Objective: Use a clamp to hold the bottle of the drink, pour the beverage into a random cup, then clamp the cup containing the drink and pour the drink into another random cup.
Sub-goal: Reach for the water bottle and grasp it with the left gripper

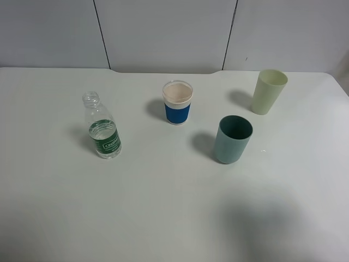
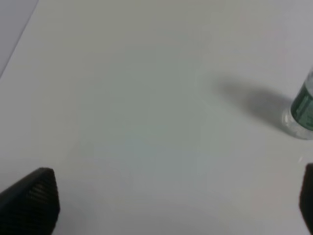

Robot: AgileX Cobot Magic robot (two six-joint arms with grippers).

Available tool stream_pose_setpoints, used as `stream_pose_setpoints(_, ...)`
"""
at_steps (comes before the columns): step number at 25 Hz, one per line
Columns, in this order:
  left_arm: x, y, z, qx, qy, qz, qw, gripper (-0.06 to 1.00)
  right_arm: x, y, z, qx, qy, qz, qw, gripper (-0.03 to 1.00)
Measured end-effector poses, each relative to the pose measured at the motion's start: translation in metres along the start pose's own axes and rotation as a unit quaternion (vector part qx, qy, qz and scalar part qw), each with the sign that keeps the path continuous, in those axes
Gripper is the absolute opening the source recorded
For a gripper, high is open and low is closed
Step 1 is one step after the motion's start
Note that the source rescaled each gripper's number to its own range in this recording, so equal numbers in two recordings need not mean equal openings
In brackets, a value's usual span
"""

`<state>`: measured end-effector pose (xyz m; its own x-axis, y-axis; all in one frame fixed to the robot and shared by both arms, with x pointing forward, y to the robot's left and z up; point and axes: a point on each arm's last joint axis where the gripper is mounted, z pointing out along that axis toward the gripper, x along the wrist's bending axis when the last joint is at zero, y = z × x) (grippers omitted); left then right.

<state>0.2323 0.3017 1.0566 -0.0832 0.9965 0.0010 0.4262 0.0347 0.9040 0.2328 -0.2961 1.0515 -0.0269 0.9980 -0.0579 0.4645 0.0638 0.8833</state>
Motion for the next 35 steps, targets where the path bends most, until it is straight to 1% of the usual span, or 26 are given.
stream_pose_setpoints(17,0.0,0.0,0.0,0.002,-0.001,-0.001,1.0,1.0,0.0,0.0,0.0,0.0,0.0,0.0,1.0,0.6)
stream_pose_setpoints(19,-0.001,0.003,0.003,0.013,-0.004,-0.002,1.0,1.0,0.0,0.0,0.0,0.0,0.0,0.0,1.0,0.6)
stream_pose_setpoints(22,-0.002,0.012,0.014,0.044,-0.011,-0.003,0.999,1.0,0.0,0.0,0.0,0.0,0.0,0.0,1.0,0.6)
stream_pose_setpoints(23,-0.002,0.012,0.014,0.044,-0.011,-0.003,0.999,1.0,0.0,0.0,0.0,0.0,0.0,0.0,1.0,0.6)
stream_pose_setpoints(26,-0.004,0.028,0.026,0.063,-0.023,0.018,0.998,1.0,0.0,0.0,0.0,0.0,0.0,0.0,1.0,0.6)
stream_pose_setpoints(28,-0.006,0.037,0.038,0.092,-0.037,0.041,0.994,1.0,0.0,0.0,0.0,0.0,0.0,0.0,1.0,0.6)
stream_pose_setpoints(29,-0.006,0.037,0.038,0.092,-0.037,0.041,0.994,1.0,0.0,0.0,0.0,0.0,0.0,0.0,1.0,0.6)
stream_pose_setpoints(33,-0.01,0.042,0.056,0.136,-0.062,0.062,0.987,1.0,0.0,0.0,0.0,0.0,0.0,0.0,1.0,0.6)
stream_pose_setpoints(34,-0.012,0.045,0.065,0.155,-0.076,0.072,0.982,1.0,0.0,0.0,0.0,0.0,0.0,0.0,1.0,0.6)
stream_pose_setpoints(35,-0.012,0.045,0.065,0.155,-0.076,0.072,0.982,1.0,0.0,0.0,0.0,0.0,0.0,0.0,1.0,0.6)
